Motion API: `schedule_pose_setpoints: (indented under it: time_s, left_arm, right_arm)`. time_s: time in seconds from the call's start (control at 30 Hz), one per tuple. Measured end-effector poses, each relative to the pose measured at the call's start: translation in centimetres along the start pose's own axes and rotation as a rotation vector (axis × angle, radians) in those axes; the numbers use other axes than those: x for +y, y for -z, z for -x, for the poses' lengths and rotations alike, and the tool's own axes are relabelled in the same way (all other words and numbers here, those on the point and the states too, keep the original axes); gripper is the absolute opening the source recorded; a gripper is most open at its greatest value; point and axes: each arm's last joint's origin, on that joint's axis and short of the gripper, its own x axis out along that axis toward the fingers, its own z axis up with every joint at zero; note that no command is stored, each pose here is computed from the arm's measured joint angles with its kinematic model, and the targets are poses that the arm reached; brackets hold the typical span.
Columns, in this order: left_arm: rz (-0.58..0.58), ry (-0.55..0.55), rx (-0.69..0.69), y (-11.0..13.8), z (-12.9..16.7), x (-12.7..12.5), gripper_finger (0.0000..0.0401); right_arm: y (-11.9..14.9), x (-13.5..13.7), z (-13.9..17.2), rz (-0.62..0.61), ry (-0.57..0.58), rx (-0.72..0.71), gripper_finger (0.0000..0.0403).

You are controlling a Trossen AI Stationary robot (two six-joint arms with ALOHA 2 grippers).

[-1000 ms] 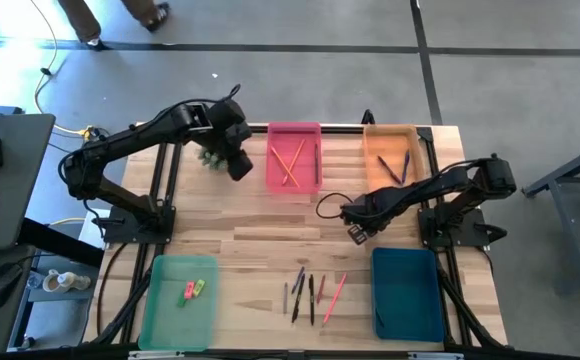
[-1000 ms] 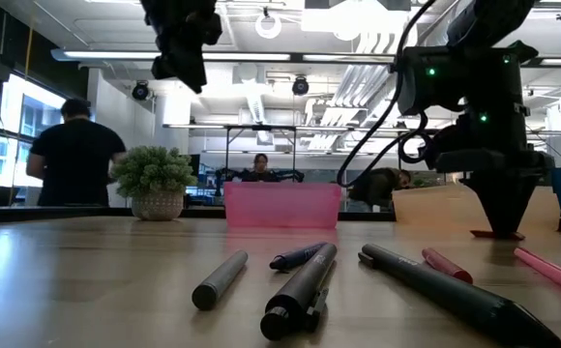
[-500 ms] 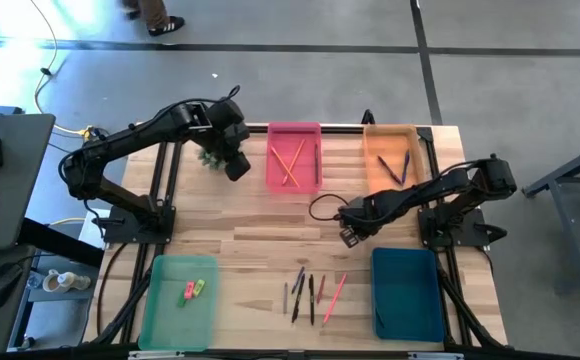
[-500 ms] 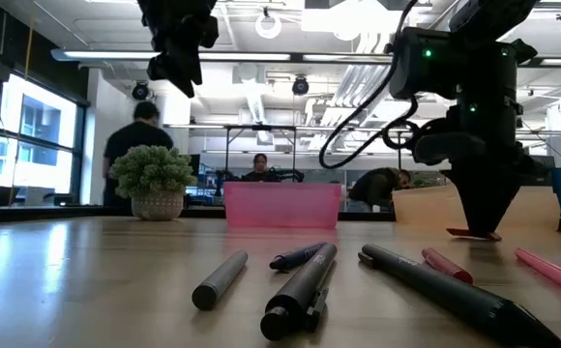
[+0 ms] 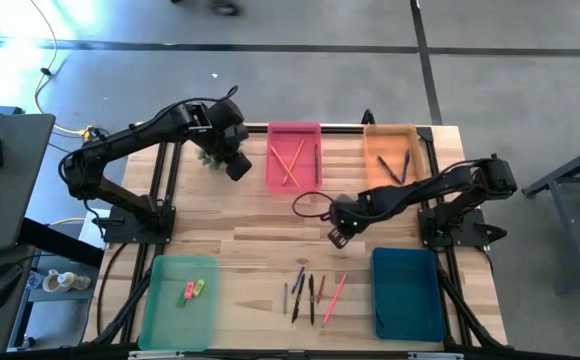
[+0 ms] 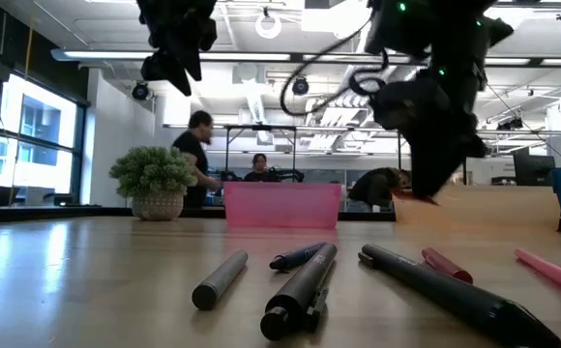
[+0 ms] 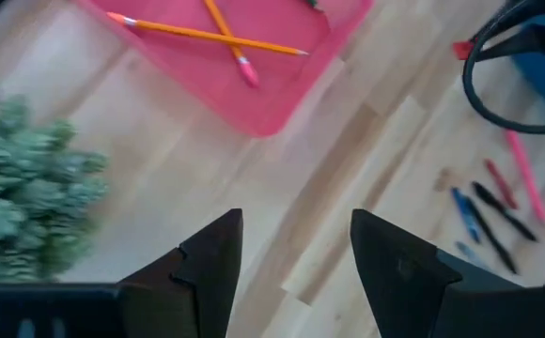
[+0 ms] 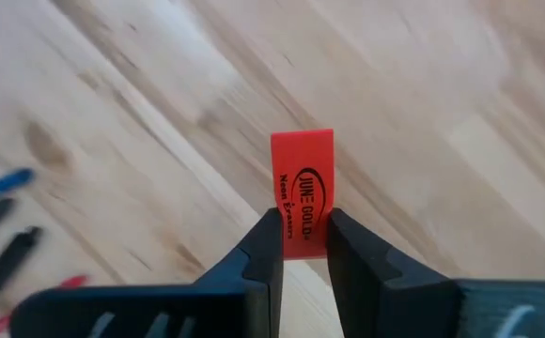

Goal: Sort crayons/erasers/pens/pencils in bins
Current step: Put the red eraser into the light green bin

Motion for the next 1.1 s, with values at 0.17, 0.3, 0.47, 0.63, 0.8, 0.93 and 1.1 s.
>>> schedule_pose_setpoints:
  time_s: [0.17, 0.3, 0.47, 0.63, 0.8, 0.93, 1.1]
  left_arm:
    - [0.019, 0.051, 0.018, 0.2, -0.1, -0.6, 0.0186]
    - [0.01, 0.077, 0.038, 0.5, -0.3, -1.7, 0.0186]
    - [-0.006, 0.141, 0.081, 1.1, -0.5, -3.1, 0.0186]
    - [0.019, 0.154, 0.088, 1.5, -0.7, -4.4, 0.0186]
    - [0.064, 0.194, 0.041, 1.3, -0.8, -5.6, 0.0186]
    - [0.104, 0.227, -0.012, 0.9, -0.9, -6.5, 0.0186]
    - [0.15, 0.235, -0.107, 0.4, -0.8, -7.4, 0.0186]
  right_arm:
    - [-1.0, 1.1, 1.2, 0.082, -0.026, -0.056, 0.0051]
    - [-1.8, 1.9, 2.1, 0.14, -0.048, -0.094, 0.0051]
    - [-2.8, 3.0, 3.5, 0.236, -0.074, -0.161, 0.0051]
    - [-3.9, 4.0, 5.1, 0.338, -0.082, -0.237, 0.0051]
    - [-4.8, 4.9, 6.7, 0.415, -0.077, -0.314, 0.0051]
    - [-5.4, 5.5, 7.9, 0.471, -0.065, -0.374, 0.0051]
    - [-6.3, 6.1, 9.5, 0.531, -0.034, -0.458, 0.0051]
